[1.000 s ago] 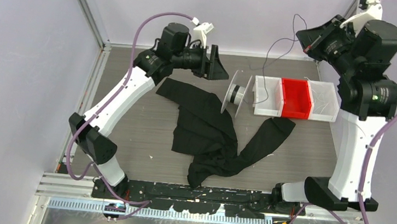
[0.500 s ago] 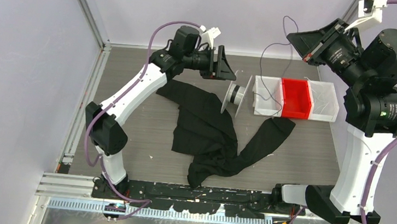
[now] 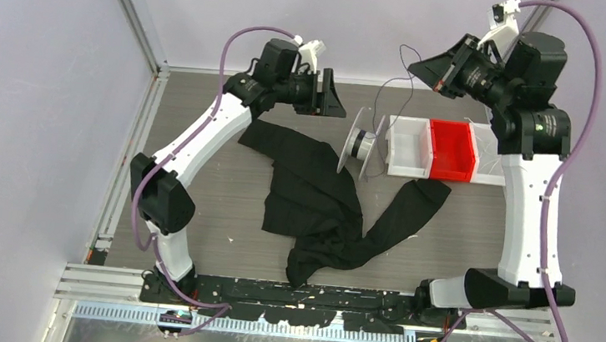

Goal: Wrap the cables

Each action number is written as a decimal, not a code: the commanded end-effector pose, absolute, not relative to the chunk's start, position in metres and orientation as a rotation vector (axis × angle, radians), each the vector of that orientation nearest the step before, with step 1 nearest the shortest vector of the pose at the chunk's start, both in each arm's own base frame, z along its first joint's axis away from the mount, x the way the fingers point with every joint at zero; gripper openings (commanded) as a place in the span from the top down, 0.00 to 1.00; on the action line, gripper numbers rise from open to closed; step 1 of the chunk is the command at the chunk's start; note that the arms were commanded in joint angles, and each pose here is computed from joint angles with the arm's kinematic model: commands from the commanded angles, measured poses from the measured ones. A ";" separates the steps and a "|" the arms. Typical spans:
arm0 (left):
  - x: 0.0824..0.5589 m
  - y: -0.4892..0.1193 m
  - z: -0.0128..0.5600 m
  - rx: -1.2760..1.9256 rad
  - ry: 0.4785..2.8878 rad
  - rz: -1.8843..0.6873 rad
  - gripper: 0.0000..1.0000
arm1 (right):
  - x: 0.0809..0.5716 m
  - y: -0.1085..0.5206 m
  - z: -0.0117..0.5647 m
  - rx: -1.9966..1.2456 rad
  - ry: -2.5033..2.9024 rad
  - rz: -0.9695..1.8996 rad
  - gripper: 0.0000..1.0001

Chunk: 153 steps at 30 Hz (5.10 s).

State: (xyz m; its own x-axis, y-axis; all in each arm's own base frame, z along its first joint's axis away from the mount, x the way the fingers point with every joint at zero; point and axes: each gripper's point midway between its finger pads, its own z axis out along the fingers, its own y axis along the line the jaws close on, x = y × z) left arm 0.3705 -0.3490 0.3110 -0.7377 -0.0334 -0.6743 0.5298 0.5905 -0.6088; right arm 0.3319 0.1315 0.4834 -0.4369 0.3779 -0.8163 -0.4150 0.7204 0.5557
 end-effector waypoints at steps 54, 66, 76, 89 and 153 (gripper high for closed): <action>0.376 -0.355 0.238 0.486 2.223 -0.976 0.31 | 0.383 0.198 0.451 -0.170 1.812 0.983 0.99; 0.375 -0.365 0.242 0.482 2.092 -0.919 0.31 | 0.387 0.200 0.449 -0.150 1.810 1.007 0.99; 0.373 -0.384 0.242 0.453 2.107 -0.947 0.36 | 0.384 0.200 0.447 -0.147 1.813 1.014 1.00; 0.391 -0.389 0.233 0.414 2.115 -0.895 0.48 | 0.382 0.200 0.445 -0.144 1.817 1.011 0.99; 0.373 -0.385 0.229 0.666 2.168 -0.648 0.34 | 0.382 0.196 0.434 -0.107 1.856 0.998 0.99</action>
State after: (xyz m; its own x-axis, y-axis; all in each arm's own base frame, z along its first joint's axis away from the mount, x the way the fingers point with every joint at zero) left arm 0.3794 -0.3822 0.2133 -0.6236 0.1548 -0.7663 0.5575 0.7752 -0.2971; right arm 0.3900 0.1960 0.4143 -0.5513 0.3242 -0.7687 -0.4397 0.6701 0.5980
